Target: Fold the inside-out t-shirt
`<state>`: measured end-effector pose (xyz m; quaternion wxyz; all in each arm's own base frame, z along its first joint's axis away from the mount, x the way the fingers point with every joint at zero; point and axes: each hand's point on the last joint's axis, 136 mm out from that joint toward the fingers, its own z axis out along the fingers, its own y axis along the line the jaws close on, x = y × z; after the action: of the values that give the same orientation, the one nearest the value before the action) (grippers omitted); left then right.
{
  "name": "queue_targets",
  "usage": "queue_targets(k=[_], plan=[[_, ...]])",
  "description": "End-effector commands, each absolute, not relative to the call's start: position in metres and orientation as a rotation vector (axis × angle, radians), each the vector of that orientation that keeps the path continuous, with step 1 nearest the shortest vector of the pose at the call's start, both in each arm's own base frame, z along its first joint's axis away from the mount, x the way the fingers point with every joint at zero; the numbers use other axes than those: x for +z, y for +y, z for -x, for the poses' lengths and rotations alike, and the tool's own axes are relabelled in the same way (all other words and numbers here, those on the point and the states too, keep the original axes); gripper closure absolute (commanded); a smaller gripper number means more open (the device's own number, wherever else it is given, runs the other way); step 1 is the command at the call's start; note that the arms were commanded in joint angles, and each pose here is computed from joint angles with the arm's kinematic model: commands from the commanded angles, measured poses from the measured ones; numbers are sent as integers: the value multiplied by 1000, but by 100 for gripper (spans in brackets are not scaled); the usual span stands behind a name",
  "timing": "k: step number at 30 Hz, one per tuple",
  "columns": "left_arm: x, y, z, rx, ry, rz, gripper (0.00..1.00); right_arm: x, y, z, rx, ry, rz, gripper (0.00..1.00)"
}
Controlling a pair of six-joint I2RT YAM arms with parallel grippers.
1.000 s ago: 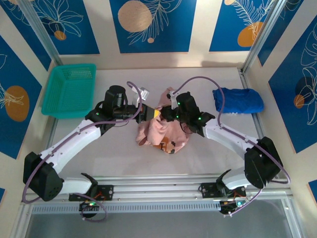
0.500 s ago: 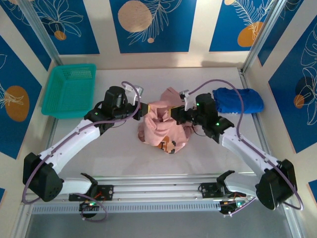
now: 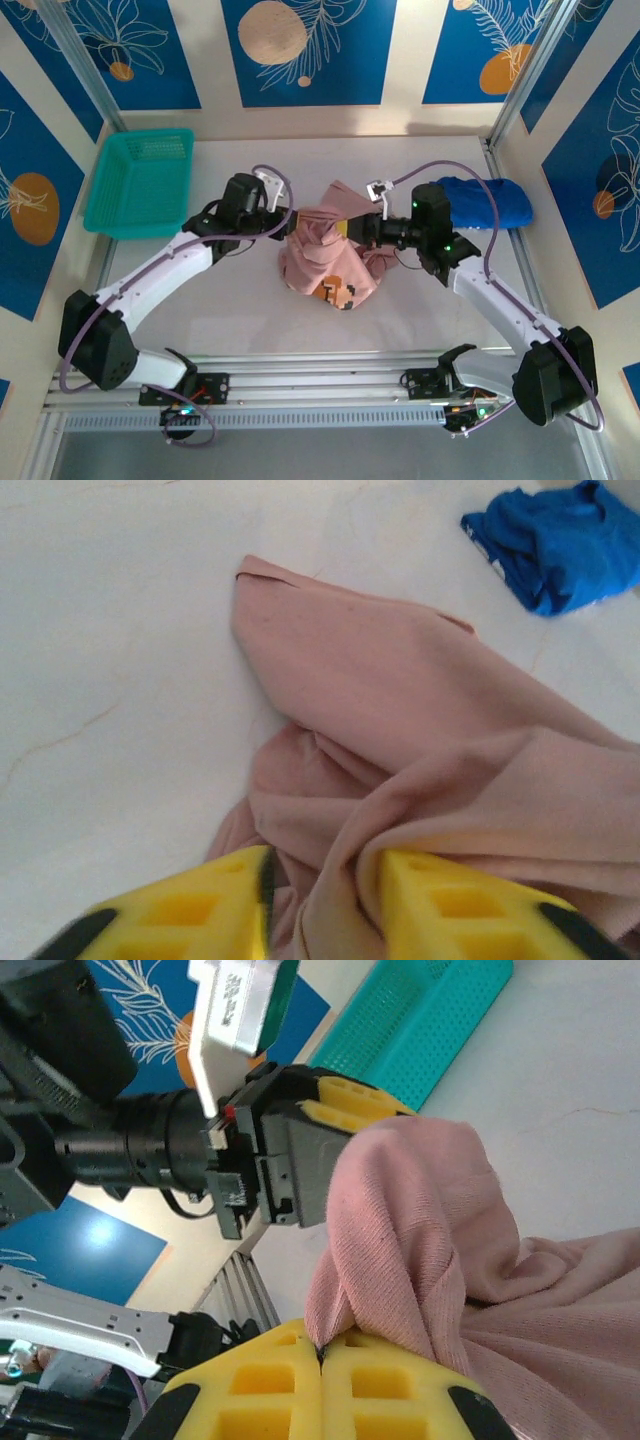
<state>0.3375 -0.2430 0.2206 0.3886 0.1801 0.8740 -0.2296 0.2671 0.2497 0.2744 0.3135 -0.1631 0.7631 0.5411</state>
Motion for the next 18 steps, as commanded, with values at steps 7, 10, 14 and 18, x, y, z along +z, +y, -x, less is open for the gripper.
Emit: queue_targets(k=[7,10,14,18], plan=[[274,-274,-269,-849,1963,-683,49,264,242,-280,1460,2064,271,100],[276,-298,-246,-989,1951,-805,50,263,240,-282,1448,2068,256,100],[275,-317,-238,-1107,1954,-851,50,263,239,-283,1443,2069,248,100],[273,-324,-245,-1115,1964,-844,50,264,238,-282,1443,2066,246,100]])
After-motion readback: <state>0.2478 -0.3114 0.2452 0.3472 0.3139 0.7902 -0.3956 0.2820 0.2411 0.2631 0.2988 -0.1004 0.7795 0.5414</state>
